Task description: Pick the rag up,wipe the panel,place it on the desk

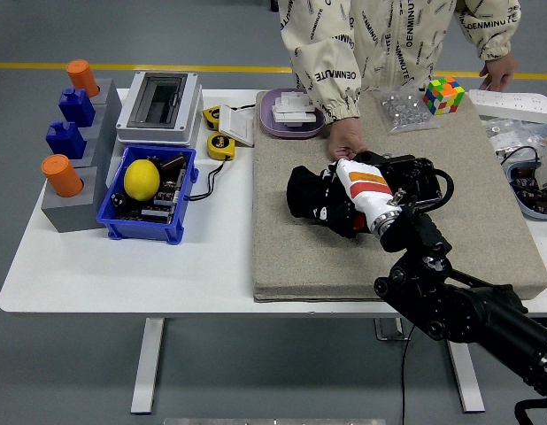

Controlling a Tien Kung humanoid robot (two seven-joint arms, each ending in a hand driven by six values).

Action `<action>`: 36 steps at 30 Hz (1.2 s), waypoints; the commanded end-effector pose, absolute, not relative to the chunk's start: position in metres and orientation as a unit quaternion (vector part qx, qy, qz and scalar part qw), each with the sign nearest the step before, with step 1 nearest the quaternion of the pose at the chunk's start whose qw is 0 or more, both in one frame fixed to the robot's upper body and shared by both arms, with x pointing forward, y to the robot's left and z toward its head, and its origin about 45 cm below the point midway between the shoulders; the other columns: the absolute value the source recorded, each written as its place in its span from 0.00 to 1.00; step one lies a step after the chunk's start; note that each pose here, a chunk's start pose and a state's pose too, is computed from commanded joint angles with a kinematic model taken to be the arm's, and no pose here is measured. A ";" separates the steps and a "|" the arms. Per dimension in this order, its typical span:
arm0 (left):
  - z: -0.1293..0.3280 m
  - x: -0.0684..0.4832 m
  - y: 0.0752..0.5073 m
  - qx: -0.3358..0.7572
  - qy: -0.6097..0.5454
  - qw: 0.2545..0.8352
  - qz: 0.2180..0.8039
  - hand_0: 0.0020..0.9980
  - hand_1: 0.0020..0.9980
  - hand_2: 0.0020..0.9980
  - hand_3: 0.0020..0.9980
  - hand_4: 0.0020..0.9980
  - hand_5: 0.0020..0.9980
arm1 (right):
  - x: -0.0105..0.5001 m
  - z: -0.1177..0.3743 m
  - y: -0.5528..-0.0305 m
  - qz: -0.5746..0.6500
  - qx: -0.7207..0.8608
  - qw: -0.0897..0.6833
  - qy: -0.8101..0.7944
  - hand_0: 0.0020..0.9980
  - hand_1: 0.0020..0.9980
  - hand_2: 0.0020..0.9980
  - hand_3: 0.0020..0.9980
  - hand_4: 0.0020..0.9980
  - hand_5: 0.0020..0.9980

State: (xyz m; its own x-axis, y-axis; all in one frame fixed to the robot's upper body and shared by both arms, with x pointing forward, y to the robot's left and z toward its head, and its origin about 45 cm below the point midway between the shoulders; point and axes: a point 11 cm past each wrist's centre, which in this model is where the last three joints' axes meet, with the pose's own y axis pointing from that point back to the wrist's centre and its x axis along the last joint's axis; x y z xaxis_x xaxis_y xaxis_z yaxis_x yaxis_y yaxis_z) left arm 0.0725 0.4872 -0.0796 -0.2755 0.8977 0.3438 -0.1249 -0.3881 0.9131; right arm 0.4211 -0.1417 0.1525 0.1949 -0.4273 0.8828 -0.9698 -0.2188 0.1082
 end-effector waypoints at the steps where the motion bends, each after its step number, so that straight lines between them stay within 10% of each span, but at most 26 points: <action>1: -0.080 0.073 0.487 0.472 0.409 0.373 0.686 0.60 0.64 0.64 0.56 0.63 0.44 | 0.422 0.154 -0.143 0.375 0.683 0.359 -0.514 0.24 0.29 0.36 0.36 0.91 0.05; 36: -0.081 0.074 0.484 0.467 0.411 0.374 0.687 0.60 0.64 0.64 0.56 0.63 0.44 | 0.438 0.171 -0.299 0.321 0.571 0.407 -0.637 0.24 0.29 0.36 0.36 0.91 0.05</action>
